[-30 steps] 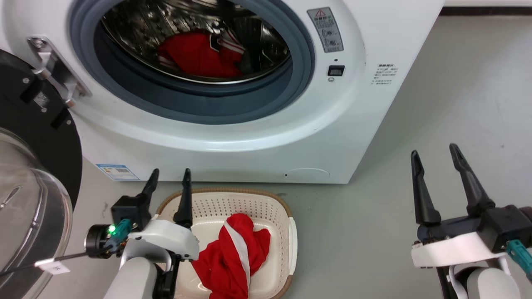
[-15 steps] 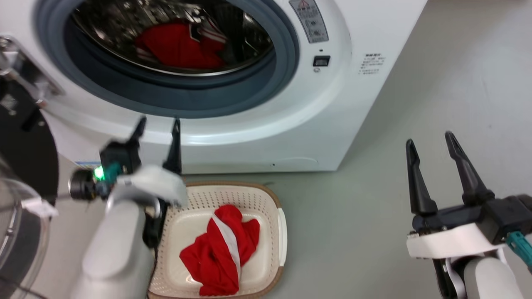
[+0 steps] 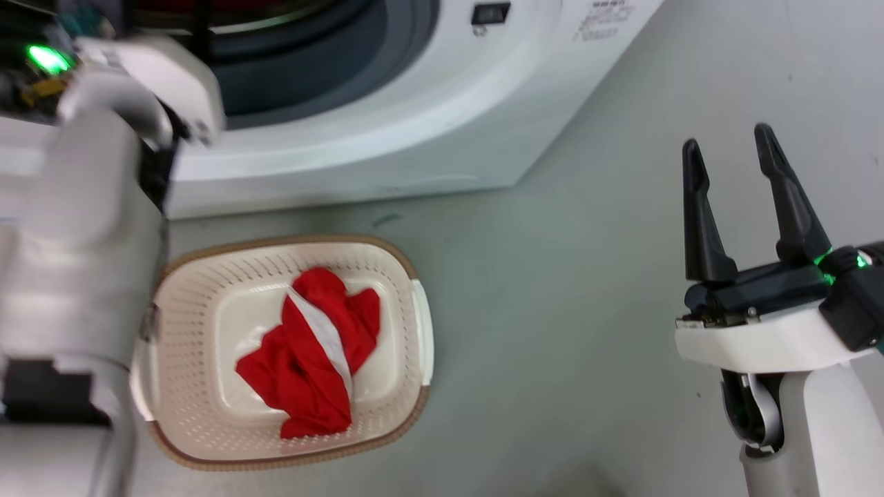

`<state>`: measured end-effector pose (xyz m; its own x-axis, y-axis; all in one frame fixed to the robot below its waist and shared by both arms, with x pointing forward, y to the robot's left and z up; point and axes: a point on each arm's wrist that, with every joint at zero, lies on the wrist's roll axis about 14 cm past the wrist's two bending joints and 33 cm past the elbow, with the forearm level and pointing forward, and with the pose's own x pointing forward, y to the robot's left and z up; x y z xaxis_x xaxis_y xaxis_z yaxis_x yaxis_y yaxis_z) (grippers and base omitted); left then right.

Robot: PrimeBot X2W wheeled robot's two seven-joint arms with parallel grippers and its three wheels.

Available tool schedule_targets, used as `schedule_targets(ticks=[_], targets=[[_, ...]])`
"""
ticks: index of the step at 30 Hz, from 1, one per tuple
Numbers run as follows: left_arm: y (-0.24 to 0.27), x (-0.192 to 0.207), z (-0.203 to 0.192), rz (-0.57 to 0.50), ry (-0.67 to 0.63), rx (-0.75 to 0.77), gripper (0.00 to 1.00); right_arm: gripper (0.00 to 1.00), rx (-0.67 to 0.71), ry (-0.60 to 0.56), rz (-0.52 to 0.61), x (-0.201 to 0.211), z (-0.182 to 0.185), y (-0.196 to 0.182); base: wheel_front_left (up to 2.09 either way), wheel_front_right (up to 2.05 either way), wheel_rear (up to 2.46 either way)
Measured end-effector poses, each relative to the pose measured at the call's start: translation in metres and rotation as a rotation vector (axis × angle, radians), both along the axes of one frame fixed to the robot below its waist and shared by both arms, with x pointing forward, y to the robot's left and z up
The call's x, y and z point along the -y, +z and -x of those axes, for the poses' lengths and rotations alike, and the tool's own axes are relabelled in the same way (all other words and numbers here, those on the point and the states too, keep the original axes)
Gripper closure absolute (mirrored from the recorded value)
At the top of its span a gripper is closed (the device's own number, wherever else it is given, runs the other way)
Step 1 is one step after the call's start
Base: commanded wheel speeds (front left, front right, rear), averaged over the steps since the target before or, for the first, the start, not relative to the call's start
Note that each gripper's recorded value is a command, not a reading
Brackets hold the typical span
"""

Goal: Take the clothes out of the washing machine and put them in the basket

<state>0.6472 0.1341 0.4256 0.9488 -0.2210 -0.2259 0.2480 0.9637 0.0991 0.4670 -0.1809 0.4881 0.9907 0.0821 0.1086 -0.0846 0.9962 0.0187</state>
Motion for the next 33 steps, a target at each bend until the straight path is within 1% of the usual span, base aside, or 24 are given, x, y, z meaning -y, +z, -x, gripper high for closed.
schedule_targets(ticks=[3,7,15,17,20,23,26,30,33], targets=[[-0.011,-0.004,-0.026,-0.044,0.003,-0.029,0.0,0.0,-0.022,-0.004,-0.002,0.003,-0.006,-0.012,0.0,0.0,0.0],[-0.022,0.0,-0.058,-0.06,0.003,-0.065,0.0,0.0,-0.047,-0.014,0.0,0.008,-0.013,-0.026,0.0,0.0,0.0],[-0.059,0.001,-0.102,-0.104,0.018,-0.222,0.0,0.0,-0.111,-0.031,-0.003,0.016,-0.02,-0.057,0.0,0.0,0.0],[-0.072,-0.004,-0.107,-0.141,0.024,-0.283,0.0,0.0,-0.121,-0.035,-0.005,0.018,-0.021,-0.062,0.0,0.0,0.0],[-0.09,-0.007,-0.113,-0.169,0.035,-0.38,0.0,0.0,-0.14,-0.049,-0.005,0.023,-0.021,-0.071,0.0,0.0,0.0],[-0.097,-0.008,-0.121,-0.183,0.046,-0.433,0.0,0.0,-0.161,-0.059,-0.003,0.027,-0.02,-0.079,0.0,0.0,0.0],[-0.113,-0.011,-0.12,-0.185,0.064,-0.526,0.0,0.0,-0.18,-0.064,0.002,0.029,-0.019,-0.087,0.0,0.0,0.0],[-0.123,-0.01,-0.123,-0.191,0.067,-0.578,0.0,0.0,-0.194,-0.073,0.003,0.032,-0.019,-0.094,0.0,0.0,0.0],[-0.137,-0.011,-0.121,-0.225,0.061,-0.604,0.0,0.0,-0.201,-0.077,0.003,0.034,-0.021,-0.099,0.0,0.0,0.0]])
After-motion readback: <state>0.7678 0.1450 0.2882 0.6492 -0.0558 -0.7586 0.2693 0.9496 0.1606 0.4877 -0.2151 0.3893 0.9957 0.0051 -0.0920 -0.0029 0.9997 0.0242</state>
